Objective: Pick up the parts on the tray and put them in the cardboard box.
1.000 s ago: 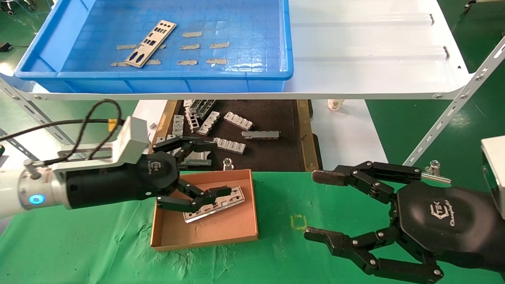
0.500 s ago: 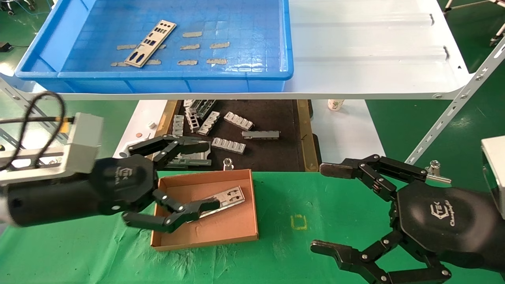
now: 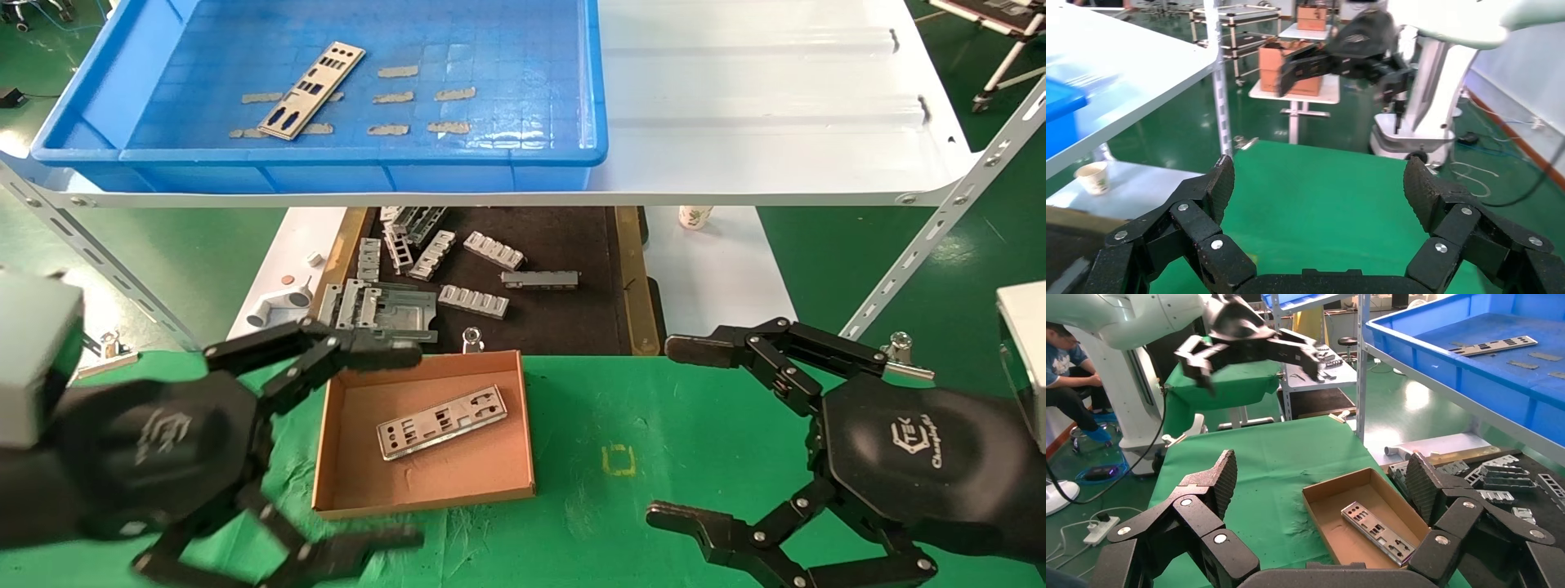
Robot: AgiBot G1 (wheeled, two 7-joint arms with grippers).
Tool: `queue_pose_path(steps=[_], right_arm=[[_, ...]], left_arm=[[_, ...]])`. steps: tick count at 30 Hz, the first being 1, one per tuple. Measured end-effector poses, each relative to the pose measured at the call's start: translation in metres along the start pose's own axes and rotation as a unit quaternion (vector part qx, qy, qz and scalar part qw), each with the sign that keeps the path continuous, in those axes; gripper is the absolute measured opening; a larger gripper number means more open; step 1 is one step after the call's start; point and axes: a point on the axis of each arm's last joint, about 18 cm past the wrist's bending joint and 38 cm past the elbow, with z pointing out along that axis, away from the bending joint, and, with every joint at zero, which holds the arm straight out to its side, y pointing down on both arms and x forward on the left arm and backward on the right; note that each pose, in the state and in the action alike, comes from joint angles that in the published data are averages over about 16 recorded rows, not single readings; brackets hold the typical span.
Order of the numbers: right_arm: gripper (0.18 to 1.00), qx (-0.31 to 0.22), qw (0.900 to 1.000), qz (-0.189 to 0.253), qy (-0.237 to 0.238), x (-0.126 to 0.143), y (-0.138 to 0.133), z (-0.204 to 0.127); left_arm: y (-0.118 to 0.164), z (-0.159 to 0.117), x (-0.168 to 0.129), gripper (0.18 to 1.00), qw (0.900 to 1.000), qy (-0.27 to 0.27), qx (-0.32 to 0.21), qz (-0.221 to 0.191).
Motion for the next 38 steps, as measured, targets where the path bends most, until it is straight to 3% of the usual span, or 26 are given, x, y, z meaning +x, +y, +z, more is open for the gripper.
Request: queue_pose_path(steps=[10, 38], right_arm=[[1.001, 0.000, 1.000, 0.000, 0.000, 0.0000, 0.0000, -0.0001], [1.001, 0.000, 1.000, 0.000, 0.000, 0.0000, 0.0001, -0.0001]], left_arm=[[-0.0069, -0.0018, 0.0111, 1.001, 0.9999, 0.013, 0.001, 0.002], [-0.0031, -0.0009, 0.0049, 1.001, 1.0000, 0.005, 0.000, 0.000]])
